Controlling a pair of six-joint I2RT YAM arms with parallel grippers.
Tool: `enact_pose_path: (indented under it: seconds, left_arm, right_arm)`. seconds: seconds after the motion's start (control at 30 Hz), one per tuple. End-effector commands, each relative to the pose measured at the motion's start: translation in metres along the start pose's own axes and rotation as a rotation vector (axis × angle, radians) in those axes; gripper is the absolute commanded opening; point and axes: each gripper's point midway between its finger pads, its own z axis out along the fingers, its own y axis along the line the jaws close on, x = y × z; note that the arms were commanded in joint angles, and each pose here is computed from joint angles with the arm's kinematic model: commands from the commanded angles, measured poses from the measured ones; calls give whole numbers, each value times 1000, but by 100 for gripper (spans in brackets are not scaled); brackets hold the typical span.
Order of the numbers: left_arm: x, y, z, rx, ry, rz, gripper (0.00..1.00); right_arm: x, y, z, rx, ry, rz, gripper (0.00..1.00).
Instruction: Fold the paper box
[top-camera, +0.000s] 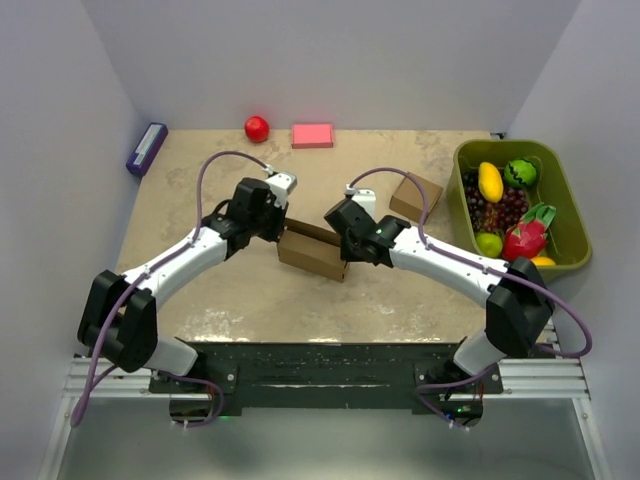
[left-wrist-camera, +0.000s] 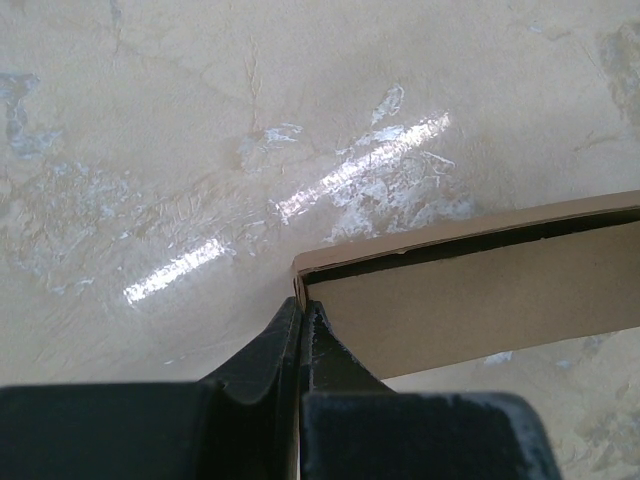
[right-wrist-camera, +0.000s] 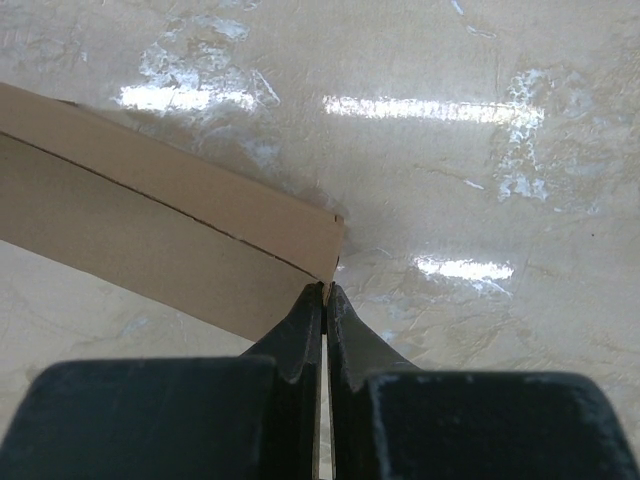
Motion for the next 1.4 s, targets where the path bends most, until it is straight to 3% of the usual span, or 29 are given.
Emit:
enact_pose_path:
  seconds: [0.0, 0.83, 1.37]
  left_arm:
    - [7, -28, 0, 101, 16, 15, 0]
    - [6, -37, -1, 121, 16, 23, 0]
    - [7, -37, 0, 122, 19, 24, 0]
  right_arm:
    - [-14, 31, -5, -99, -22, 78, 0]
    - [-14, 41, -3, -124, -42, 163, 0]
    - [11, 41, -1, -96, -27, 151, 0]
